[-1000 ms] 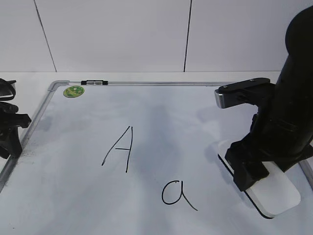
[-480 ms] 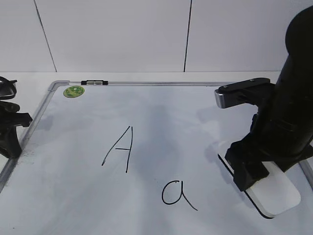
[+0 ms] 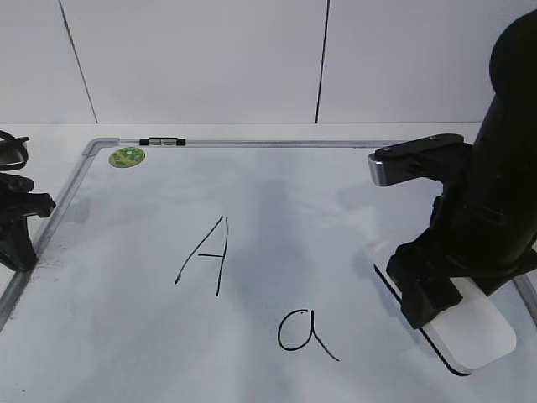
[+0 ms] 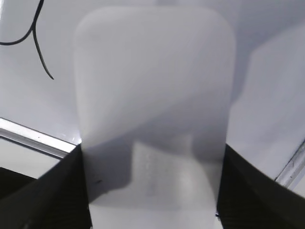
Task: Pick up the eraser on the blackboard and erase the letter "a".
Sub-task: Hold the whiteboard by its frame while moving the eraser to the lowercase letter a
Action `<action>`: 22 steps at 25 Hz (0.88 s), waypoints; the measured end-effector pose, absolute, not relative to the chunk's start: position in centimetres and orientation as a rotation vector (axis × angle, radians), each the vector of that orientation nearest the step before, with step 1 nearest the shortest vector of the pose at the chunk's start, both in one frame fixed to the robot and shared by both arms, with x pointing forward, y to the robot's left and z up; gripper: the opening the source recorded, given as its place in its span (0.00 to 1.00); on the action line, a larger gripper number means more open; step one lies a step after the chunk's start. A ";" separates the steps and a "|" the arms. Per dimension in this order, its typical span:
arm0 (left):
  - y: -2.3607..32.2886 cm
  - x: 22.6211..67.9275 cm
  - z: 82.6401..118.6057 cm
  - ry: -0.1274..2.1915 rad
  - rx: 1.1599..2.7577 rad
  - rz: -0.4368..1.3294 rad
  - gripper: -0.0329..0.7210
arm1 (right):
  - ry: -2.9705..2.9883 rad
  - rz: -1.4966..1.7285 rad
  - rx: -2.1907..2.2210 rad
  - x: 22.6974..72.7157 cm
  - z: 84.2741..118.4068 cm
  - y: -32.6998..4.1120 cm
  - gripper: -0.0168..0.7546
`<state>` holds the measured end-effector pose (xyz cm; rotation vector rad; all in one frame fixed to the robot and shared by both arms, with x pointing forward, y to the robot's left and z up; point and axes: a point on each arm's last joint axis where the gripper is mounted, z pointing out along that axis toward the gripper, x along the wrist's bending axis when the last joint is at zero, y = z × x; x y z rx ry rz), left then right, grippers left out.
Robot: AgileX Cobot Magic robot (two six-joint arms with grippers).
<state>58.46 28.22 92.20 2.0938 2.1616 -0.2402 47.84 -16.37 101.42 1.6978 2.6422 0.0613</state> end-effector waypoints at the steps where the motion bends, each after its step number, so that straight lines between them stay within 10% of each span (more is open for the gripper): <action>1: 28.2 58.5 92.2 2.162 2.094 -0.240 0.07 | 2.643 0.058 1.698 47.8 101.4 -16.4 0.75; 22: 28.2 58.5 92.2 2.161 2.091 -0.239 0.06 | 2.844 0.017 1.556 47.0 98.6 -12.8 0.75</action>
